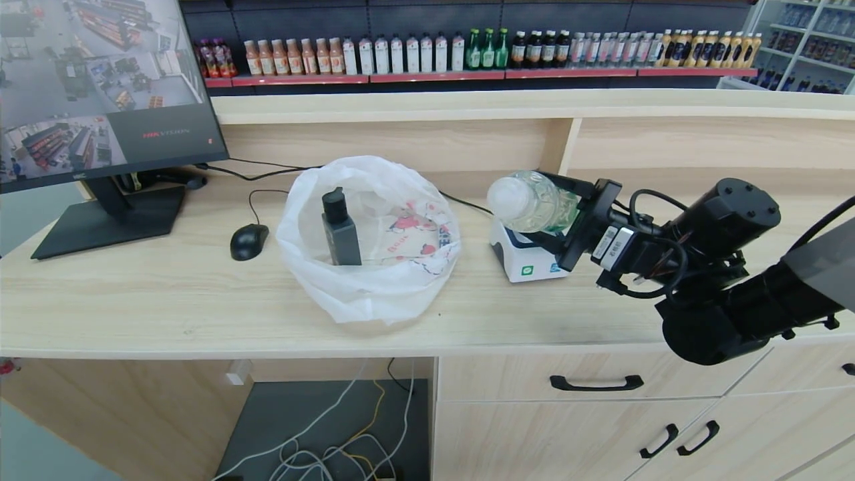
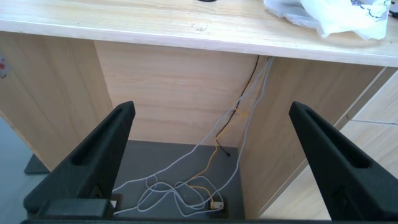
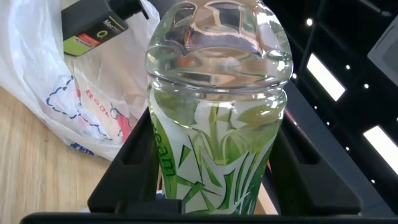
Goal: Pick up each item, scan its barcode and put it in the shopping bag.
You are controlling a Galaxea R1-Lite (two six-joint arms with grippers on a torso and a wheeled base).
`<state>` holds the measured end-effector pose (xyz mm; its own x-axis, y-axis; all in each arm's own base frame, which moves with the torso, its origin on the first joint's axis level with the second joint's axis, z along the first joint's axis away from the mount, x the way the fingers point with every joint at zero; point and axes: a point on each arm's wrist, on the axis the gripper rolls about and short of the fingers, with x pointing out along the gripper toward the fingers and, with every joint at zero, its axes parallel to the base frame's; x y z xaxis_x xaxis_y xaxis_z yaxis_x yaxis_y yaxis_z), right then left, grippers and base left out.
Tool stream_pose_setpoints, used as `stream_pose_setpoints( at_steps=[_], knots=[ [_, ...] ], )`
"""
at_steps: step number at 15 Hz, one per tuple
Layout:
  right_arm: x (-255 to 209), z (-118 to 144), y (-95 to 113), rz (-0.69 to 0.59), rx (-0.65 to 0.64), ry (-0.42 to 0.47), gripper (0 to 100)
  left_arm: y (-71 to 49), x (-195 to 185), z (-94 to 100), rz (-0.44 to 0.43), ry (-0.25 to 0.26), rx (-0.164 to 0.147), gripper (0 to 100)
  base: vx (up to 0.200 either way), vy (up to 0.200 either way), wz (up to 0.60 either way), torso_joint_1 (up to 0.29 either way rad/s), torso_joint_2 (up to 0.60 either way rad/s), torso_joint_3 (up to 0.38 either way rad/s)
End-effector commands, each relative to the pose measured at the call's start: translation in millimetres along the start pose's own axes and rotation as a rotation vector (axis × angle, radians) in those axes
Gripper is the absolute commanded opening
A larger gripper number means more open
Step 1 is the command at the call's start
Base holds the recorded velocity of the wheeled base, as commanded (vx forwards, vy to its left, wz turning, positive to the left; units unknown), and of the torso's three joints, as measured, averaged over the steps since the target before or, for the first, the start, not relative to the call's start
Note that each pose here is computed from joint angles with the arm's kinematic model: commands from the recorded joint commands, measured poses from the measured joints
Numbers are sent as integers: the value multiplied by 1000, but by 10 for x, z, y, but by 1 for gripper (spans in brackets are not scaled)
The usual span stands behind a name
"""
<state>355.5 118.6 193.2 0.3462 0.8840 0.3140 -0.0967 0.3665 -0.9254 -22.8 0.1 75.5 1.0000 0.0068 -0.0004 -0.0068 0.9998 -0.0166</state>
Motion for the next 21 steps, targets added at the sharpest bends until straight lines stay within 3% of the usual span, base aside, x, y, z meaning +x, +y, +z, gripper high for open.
stream_pose_setpoints(
  at_steps=[1, 7, 11, 16, 21],
  knots=[
    [3, 0, 5, 1, 0, -1, 0, 0, 0, 0, 1, 0, 0, 100, 0, 0, 0, 0, 0, 0],
    [12, 30, -29, -11, 0, 0, 0, 0, 0, 0, 1, 0, 0, 100, 0, 0, 0, 0, 0, 0],
    [5, 165, -210, -64, 20, 14, 0, 0, 0, 0, 1, 0, 0, 100, 0, 0, 0, 0, 0, 0],
    [24, 595, -578, -292, 208, 88, 0, 0, 0, 0, 1, 0, 0, 100, 0, 0, 0, 0, 0, 0],
    [30, 804, -472, -466, 521, 191, 0, 0, 0, 0, 1, 0, 0, 100, 0, 0, 0, 0, 0, 0]
  ],
)
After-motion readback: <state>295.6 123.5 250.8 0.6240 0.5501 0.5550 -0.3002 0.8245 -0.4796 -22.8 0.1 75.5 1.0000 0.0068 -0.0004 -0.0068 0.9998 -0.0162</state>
